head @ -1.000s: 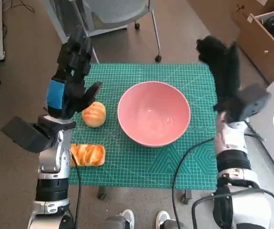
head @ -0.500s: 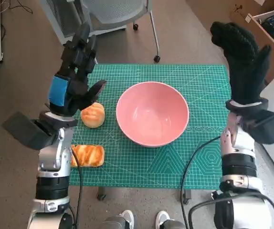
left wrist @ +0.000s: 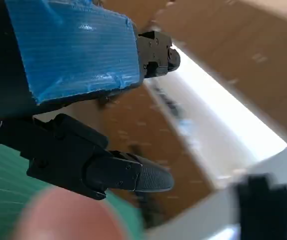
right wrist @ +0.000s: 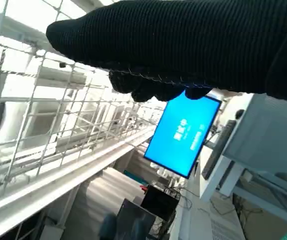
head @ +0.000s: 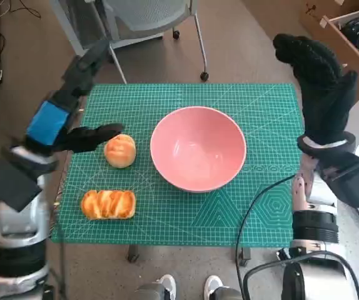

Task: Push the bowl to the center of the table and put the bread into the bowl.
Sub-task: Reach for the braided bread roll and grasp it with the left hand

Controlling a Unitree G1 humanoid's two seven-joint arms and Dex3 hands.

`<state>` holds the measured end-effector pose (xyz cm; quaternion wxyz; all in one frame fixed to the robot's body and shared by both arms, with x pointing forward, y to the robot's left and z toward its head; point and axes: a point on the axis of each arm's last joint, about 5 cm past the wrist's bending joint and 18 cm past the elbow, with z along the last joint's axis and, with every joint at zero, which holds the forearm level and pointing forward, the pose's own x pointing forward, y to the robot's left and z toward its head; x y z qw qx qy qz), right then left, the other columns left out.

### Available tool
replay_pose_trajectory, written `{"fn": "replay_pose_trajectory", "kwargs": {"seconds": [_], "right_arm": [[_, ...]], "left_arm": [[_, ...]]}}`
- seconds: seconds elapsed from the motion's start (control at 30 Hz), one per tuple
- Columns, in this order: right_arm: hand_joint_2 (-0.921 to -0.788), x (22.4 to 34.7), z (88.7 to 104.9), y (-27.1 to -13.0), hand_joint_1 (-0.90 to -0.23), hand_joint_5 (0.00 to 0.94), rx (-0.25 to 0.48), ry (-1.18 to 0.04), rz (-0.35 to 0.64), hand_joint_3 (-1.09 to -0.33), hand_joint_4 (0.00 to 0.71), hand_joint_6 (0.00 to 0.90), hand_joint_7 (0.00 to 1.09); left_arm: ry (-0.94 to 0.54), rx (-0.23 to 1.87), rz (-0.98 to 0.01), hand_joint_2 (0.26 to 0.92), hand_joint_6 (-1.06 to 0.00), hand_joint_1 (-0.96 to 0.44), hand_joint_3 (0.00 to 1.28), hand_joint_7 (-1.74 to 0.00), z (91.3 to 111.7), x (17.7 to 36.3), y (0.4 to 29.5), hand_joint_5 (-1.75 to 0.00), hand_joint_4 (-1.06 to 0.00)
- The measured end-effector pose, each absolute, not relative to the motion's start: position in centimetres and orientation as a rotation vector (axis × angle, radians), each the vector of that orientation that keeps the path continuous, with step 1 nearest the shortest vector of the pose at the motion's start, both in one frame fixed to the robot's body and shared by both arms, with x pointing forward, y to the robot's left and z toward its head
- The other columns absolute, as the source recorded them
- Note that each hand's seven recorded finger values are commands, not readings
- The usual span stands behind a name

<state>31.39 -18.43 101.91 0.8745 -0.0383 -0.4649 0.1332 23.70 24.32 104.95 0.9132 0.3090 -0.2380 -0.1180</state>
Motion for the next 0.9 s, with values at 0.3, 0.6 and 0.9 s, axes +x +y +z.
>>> {"fn": "replay_pose_trajectory", "kwargs": {"seconds": [0.3, 0.6, 0.9], "right_arm": [[-0.921, 31.8, 101.8, -17.8, -0.67, 0.01, -0.061, -0.951, 0.297, -0.731, 0.2, 0.173, 0.32], [-0.921, 32.4, 101.7, -17.2, -0.651, 0.009, -0.041, -0.927, 0.308, -0.733, 0.206, 0.185, 0.3], [-0.921, 32.6, 101.5, -16.5, -0.665, 0.008, -0.026, -0.914, 0.322, -0.734, 0.211, 0.192, 0.29]], "left_arm": [[-0.37, 0.837, -0.232, 0.857, -0.04, -0.42, 0.05, -0.31, 104.6, 21.5, 25.3, -0.01, -0.05], [-0.242, 1.022, -0.232, 0.839, -0.16, -0.41, 0.0, -0.14, 104.4, 19.7, 25.2, 0.0, -0.08], [-0.007, 1.103, -0.298, 0.803, -0.19, -0.39, 0.0, -0.06, 102.6, 19.3, 24.8, 0.0, -0.08]]}}
